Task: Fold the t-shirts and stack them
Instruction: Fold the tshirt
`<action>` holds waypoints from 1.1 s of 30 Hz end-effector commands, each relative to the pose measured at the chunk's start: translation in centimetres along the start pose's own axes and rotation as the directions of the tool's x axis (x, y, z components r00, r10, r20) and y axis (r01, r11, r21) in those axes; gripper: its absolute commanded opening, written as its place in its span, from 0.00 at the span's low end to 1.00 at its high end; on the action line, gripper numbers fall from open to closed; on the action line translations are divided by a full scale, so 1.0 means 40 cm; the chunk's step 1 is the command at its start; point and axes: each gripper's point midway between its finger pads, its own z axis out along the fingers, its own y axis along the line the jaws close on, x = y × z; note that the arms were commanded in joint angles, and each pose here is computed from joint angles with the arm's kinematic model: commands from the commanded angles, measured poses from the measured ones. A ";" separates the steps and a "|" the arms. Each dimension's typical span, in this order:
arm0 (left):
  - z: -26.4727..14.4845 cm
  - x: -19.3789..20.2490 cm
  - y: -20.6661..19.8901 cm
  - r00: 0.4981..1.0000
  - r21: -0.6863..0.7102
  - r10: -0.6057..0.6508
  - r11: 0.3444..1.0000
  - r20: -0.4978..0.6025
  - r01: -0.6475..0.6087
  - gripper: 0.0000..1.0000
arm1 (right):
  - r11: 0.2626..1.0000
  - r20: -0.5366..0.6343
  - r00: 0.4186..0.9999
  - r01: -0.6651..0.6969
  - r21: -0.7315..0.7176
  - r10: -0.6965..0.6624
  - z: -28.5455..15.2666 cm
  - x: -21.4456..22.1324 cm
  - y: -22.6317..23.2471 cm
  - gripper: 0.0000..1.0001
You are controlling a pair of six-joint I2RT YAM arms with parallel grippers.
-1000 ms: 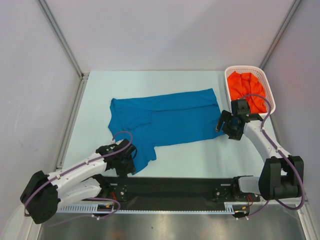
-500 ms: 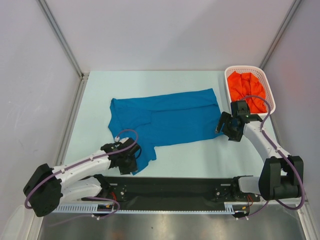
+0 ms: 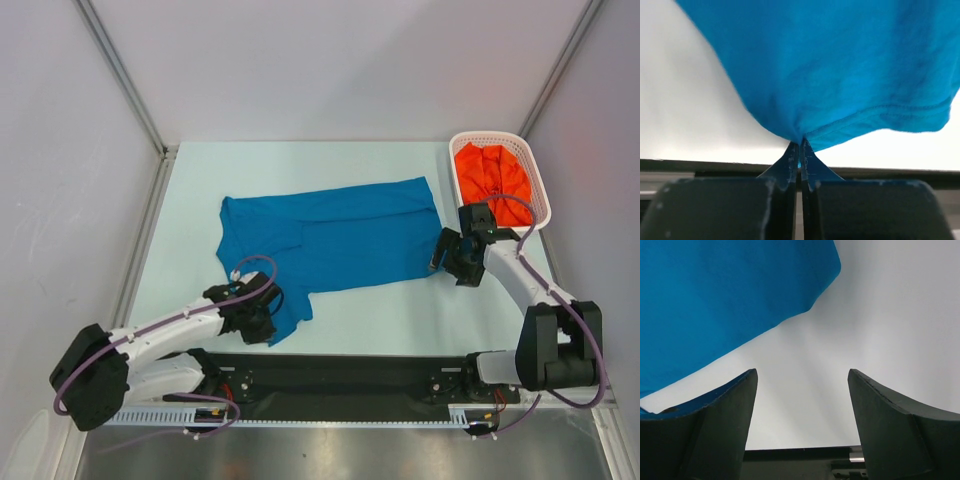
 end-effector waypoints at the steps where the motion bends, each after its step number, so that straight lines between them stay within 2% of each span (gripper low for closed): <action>1: -0.016 -0.053 0.019 0.996 -0.008 0.008 1.000 0.089 -0.008 0.00 | 1.000 -0.038 0.999 -0.013 0.003 0.013 0.021 0.012 0.000 0.79; 6: -0.047 -0.106 0.008 0.983 -0.004 0.086 0.996 0.161 -0.087 0.00 | 0.996 -0.011 0.997 -0.078 -0.033 0.077 0.037 0.003 0.021 0.75; 8: -0.054 -0.121 -0.015 0.977 0.009 0.134 0.990 0.164 -0.138 0.00 | 0.991 0.007 0.992 -0.122 -0.058 0.122 0.050 -0.009 0.035 0.69; 10: -0.069 -0.144 -0.044 0.965 0.026 0.186 0.981 0.184 -0.194 0.00 | 0.988 0.000 0.988 -0.151 -0.042 0.152 0.077 -0.001 0.029 0.63; 13: -0.085 -0.165 -0.082 0.951 0.052 0.239 0.966 0.199 -0.253 0.00 | 0.983 0.028 0.983 -0.182 -0.005 0.183 0.121 -0.013 0.014 0.61; 19: -0.101 -0.185 -0.128 0.932 0.082 0.300 0.943 0.203 -0.322 0.00 | 0.986 0.167 0.973 -0.166 0.026 0.159 0.167 -0.101 0.004 0.58; 22: -0.099 -0.192 -0.131 0.928 0.066 0.317 0.940 0.195 -0.335 0.00 | 0.994 0.230 0.968 -0.109 0.006 0.105 0.161 -0.175 0.042 0.58; 29: -0.092 -0.214 -0.134 0.926 0.037 0.327 0.940 0.187 -0.339 0.00 | 0.987 0.284 0.951 0.148 -0.061 -0.125 0.140 -0.300 0.281 0.60; 30: -0.090 -0.214 -0.133 0.927 0.037 0.326 0.940 0.185 -0.338 0.00 | 0.980 0.283 0.946 0.186 -0.070 -0.160 0.133 -0.288 0.319 0.61; 33: -0.080 -0.215 -0.134 0.932 0.043 0.319 0.943 0.172 -0.331 0.00 | 0.981 0.268 0.948 0.189 -0.047 -0.170 0.110 -0.286 0.330 0.63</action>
